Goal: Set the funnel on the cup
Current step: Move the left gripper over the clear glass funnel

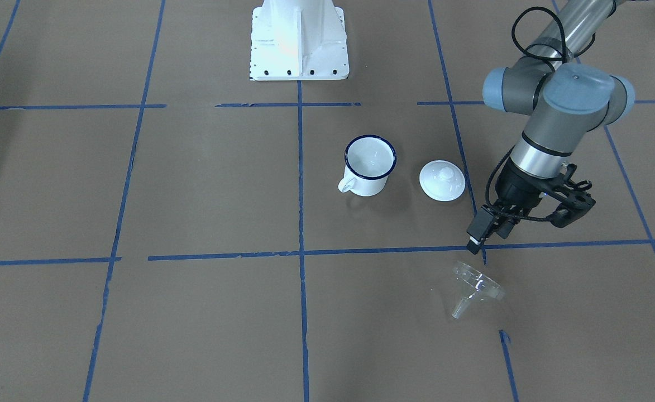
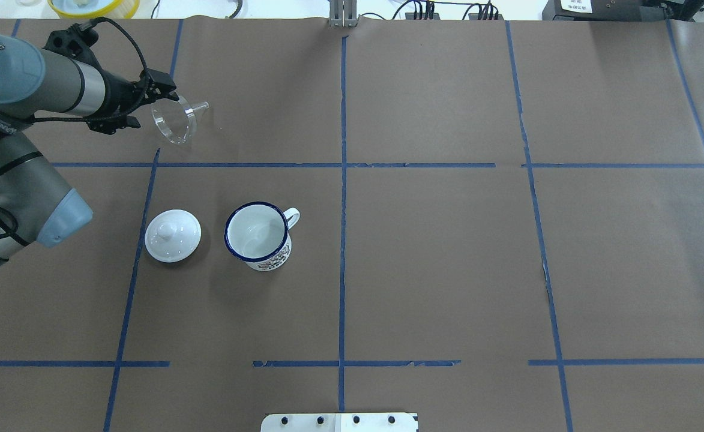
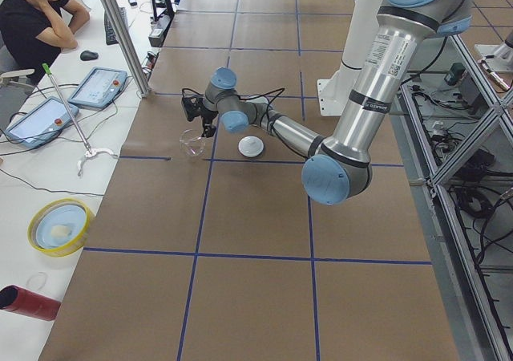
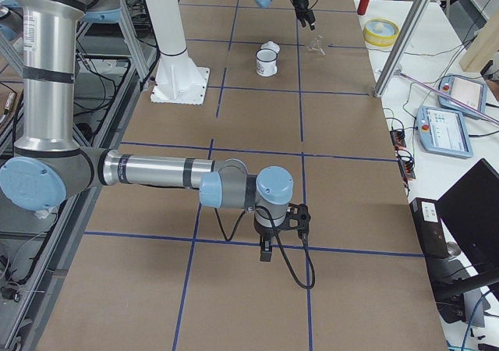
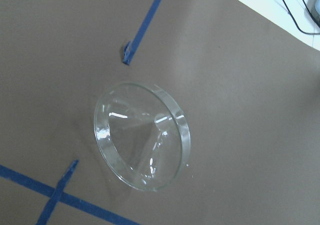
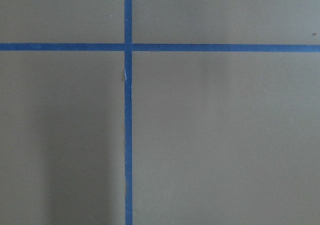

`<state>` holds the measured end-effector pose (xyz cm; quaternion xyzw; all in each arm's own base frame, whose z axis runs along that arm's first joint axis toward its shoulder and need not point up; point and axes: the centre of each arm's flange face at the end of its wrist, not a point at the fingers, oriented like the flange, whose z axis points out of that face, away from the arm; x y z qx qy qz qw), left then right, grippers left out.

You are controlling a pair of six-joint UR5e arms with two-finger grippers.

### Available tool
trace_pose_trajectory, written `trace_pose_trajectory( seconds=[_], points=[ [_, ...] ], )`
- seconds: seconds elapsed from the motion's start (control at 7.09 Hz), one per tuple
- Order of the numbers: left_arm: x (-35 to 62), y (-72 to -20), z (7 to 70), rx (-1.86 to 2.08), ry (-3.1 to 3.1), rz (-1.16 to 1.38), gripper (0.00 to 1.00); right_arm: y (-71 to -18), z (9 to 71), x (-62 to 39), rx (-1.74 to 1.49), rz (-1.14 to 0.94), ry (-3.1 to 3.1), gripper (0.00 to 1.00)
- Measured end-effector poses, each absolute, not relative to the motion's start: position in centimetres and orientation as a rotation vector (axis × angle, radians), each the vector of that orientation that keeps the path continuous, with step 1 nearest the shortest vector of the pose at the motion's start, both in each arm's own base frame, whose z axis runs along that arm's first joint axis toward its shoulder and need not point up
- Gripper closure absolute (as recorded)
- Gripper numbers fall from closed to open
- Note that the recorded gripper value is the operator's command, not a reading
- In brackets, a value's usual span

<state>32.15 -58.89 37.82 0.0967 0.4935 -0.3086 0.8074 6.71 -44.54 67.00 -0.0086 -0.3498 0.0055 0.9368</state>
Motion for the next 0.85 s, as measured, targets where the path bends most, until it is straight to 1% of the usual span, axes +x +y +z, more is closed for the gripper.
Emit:
trace_pose_trajectory(
  seconds=[0.71,0.85],
  points=[
    [32.7,-61.7,41.4,0.219,1.099,-0.698,0.00,-44.6,67.0,6.7,-0.017,0.011,-0.715,0.00],
    [33.4,-62.5,41.1,0.216,1.113,-0.707,0.00,-44.5,67.0,6.7,-0.018,0.011,-0.715,0.00]
  ],
)
